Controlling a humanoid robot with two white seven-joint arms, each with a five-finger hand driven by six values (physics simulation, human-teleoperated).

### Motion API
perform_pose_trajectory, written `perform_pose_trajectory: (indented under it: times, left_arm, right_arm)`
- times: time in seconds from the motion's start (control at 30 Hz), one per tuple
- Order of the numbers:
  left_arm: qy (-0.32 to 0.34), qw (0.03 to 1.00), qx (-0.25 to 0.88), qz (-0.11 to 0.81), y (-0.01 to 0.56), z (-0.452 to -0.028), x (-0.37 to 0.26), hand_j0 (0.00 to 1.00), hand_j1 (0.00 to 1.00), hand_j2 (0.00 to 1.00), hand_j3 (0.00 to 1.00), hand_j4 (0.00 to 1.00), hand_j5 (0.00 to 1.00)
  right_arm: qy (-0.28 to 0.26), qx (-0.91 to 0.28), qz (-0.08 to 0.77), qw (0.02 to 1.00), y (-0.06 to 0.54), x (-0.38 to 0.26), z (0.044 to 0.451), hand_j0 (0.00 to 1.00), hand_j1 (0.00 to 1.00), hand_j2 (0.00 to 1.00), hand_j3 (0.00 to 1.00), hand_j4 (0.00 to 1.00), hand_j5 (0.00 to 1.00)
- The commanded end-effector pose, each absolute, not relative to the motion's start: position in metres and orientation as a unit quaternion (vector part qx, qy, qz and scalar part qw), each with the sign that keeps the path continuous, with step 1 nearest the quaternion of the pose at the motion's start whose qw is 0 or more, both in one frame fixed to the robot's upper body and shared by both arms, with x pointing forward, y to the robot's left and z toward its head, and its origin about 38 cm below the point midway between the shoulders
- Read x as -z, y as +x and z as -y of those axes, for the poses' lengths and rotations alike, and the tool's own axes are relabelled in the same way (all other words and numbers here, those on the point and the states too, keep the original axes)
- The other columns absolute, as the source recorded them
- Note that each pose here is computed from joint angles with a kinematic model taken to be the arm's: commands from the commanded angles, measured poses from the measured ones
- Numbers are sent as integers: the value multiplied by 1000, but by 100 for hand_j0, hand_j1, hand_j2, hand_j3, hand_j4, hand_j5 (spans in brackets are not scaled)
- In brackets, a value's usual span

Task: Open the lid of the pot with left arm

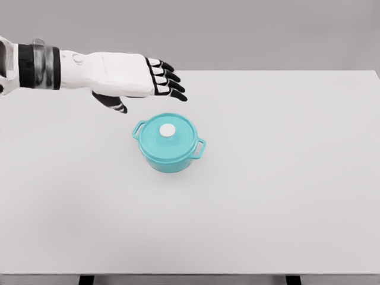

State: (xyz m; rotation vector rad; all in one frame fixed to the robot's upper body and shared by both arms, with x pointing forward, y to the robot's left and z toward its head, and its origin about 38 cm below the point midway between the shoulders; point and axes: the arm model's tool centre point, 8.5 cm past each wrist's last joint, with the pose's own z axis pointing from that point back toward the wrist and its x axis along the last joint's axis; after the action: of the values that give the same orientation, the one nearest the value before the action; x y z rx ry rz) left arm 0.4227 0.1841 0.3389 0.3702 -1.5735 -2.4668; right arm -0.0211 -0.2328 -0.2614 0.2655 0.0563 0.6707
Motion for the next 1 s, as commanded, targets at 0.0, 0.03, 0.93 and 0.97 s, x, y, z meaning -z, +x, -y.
perform_pose_trajectory:
  times: [0.0, 0.03, 0.93, 0.97]
  left_arm:
    - [98, 164, 834, 518, 428, -162, -308, 100, 100, 100, 100, 100, 100]
    - [99, 172, 834, 514, 428, -161, -306, 100, 100, 100, 100, 100, 100]
    - [81, 207, 855, 469, 429, -145, -264, 86, 86, 86, 86, 86, 86]
    - [86, 207, 857, 463, 433, -144, -260, 86, 86, 86, 86, 86, 86]
  right_arm:
    - [130, -328, -27, 935, -21, 261, 233, 100, 100, 100, 100, 100, 100]
    - [130, -328, -27, 935, -21, 261, 233, 100, 100, 100, 100, 100, 100]
    - [130, -328, -28, 935, -21, 261, 233, 100, 100, 100, 100, 100, 100]
    - [130, -328, -27, 935, -21, 261, 233, 100, 100, 100, 100, 100, 100]
